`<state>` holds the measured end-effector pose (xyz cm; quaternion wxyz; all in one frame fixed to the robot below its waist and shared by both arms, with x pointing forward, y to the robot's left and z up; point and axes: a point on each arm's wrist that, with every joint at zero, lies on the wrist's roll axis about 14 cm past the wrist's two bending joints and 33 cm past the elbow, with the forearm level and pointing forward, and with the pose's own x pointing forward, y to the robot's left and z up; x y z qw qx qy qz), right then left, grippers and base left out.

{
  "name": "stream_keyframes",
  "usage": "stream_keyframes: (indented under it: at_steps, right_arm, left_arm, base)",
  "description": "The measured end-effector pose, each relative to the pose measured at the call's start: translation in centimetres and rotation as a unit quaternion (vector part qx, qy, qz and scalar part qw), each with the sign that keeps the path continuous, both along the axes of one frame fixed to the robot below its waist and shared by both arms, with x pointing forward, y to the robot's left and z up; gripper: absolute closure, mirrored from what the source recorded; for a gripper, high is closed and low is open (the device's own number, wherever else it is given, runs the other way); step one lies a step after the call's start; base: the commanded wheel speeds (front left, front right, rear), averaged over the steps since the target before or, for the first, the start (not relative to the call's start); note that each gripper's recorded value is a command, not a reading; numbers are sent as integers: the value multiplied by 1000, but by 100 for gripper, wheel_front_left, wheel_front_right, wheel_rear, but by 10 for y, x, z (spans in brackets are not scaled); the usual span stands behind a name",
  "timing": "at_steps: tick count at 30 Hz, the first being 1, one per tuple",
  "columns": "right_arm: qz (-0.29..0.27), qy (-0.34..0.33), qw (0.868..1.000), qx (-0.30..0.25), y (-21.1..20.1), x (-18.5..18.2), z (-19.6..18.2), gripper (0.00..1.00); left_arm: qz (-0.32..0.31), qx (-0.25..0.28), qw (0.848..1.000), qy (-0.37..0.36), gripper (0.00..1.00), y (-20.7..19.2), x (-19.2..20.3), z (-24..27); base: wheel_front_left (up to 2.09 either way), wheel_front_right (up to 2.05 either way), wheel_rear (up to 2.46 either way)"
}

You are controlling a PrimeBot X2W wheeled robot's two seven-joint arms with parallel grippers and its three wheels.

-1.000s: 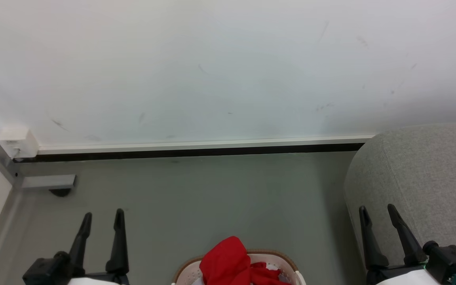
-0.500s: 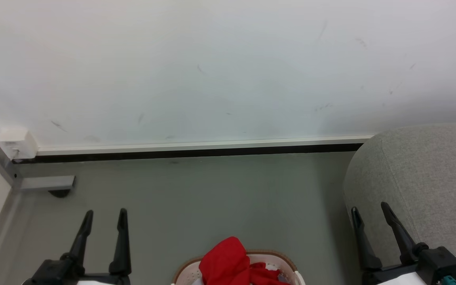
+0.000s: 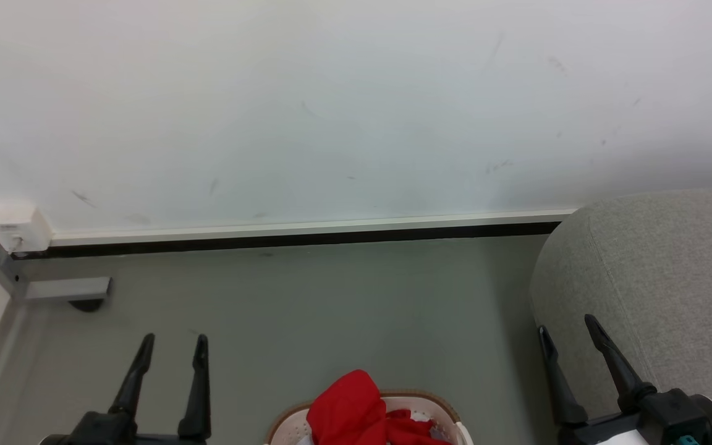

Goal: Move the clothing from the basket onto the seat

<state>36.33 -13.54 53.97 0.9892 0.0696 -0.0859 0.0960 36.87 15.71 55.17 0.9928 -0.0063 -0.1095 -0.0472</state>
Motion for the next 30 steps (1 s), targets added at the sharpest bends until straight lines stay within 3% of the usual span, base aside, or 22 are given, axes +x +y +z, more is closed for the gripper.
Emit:
stream_keyframes:
  at_steps: [23, 30]
  right_arm:
    - [-9, -3, 1000, 0, -6, -3, 1, 0]
    - [-45, 2, 999, 13, -30, 0, -1, 0]
  left_arm:
    - [-11, -1, 1000, 10, 0, -7, 4, -8]
    - [-32, -12, 999, 30, 0, -20, 14, -20]
  base:
    - [0, 0, 0]
    - [0, 0, 0]
